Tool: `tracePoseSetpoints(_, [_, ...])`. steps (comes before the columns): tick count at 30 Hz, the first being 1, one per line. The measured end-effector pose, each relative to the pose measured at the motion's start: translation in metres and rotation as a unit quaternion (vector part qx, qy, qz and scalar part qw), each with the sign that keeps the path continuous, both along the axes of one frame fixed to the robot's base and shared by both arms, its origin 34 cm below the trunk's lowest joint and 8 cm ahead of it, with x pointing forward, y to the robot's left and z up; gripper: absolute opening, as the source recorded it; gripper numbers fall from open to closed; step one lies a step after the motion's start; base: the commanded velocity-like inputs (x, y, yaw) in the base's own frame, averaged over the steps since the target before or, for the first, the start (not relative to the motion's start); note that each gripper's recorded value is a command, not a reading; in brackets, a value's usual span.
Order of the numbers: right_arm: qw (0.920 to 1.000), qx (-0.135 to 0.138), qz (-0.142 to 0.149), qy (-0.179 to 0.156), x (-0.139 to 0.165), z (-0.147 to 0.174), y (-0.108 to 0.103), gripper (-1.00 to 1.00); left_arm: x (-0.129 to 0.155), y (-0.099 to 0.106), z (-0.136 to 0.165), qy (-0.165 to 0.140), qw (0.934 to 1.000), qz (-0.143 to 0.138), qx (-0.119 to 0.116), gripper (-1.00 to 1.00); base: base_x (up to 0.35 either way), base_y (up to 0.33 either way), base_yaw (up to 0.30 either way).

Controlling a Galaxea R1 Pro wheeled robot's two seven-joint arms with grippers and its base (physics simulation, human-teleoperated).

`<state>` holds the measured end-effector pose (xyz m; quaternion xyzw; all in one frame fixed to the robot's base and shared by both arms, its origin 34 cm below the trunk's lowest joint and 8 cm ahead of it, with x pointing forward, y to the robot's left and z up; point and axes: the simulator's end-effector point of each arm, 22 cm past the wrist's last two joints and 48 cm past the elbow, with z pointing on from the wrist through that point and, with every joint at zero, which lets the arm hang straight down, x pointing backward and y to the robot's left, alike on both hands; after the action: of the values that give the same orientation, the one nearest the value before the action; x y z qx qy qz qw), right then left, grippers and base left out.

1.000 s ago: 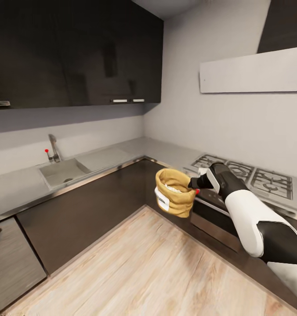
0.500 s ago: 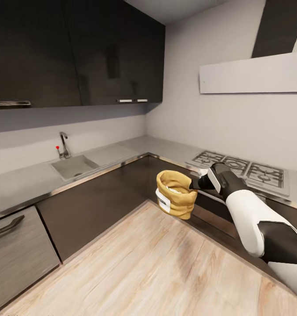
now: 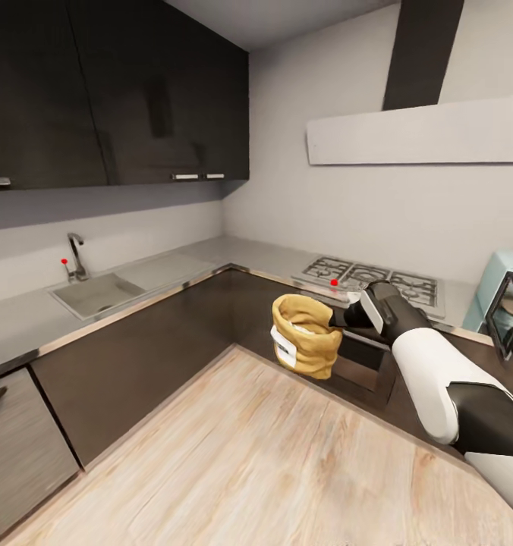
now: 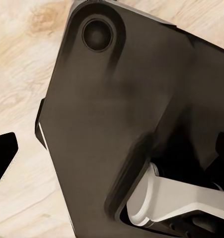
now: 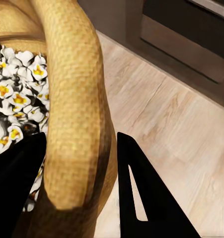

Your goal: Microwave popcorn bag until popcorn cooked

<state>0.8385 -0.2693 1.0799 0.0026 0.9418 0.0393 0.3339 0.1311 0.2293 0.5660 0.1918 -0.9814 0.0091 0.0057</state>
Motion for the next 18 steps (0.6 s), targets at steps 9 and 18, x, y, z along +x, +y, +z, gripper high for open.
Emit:
tracePoseSetpoints(9, [0.9999,-0.006,-0.008,0.0,-0.002,0.002,-0.014,-1.0,0.002,0.0,0.0,-0.003,1.0,0.0,0.0,1.0,0.0,0.0,-0.263])
tracePoseSetpoints(18, [0.9998,-0.008,-0.02,-0.002,-0.004,0.006,-0.032,-1.0,0.005,-0.001,0.0,-0.007,1.0,-0.003,-0.003,1.0,0.0,0.0,-0.263])
